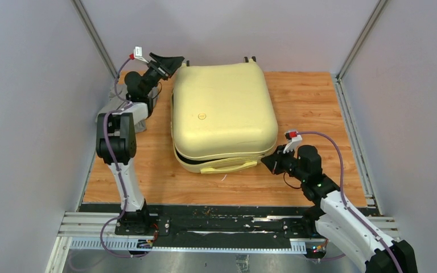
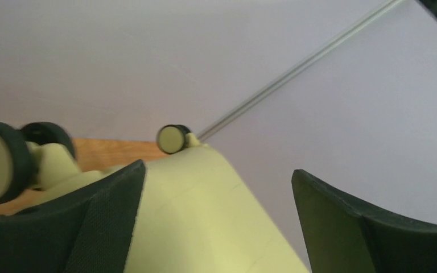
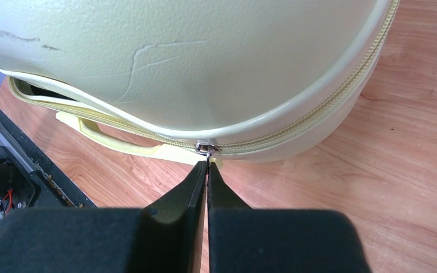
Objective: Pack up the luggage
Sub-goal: Zip the luggage at the center of the board.
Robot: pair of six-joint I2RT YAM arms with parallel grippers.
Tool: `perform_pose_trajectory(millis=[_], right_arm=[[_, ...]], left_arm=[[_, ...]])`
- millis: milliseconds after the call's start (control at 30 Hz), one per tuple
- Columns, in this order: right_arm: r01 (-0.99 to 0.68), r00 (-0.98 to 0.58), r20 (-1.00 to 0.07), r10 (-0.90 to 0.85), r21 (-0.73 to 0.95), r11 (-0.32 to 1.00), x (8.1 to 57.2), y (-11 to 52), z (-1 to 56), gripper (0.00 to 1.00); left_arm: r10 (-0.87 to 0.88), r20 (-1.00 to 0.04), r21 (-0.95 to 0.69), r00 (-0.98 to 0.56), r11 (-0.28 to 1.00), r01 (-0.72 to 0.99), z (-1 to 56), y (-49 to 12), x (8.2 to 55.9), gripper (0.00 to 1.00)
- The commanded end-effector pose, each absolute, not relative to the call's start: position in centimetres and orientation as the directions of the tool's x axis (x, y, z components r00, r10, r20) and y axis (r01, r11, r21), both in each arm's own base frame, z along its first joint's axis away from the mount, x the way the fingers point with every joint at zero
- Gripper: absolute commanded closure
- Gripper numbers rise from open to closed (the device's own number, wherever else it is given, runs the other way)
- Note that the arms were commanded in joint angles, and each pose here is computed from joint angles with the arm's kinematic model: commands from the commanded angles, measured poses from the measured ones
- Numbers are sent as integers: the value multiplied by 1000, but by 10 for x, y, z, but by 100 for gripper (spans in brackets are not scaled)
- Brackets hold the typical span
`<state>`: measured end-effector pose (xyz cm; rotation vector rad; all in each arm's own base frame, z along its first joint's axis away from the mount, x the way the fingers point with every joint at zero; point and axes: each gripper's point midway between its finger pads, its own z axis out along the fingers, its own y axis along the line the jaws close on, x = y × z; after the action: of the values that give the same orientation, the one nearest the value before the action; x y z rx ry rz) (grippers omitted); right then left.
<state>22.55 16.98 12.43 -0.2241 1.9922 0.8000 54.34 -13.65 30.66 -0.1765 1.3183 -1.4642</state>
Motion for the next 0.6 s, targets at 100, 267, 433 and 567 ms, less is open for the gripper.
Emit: perform_pose_trajectory(millis=[100,267,433,567], right_arm=[[-472,-488,-852,191,442,763,235,173,152,91],[-460,-512,-838,187,451,765,232,173,150,84],[-438,-522,-836,169,432,788,231,167,152,50],[-386,-522,-834,178,418,822,232,157,157,0]], left_arm=[[-568,-714,-700,-410,555,450,252,-110,542,0],[-247,-934,-340,-257,836,431,269,-82,529,0],[107,-987,38,-118,879,475,271,-65,526,0],[240,-971,211,-12,875,436,294,-48,529,0]])
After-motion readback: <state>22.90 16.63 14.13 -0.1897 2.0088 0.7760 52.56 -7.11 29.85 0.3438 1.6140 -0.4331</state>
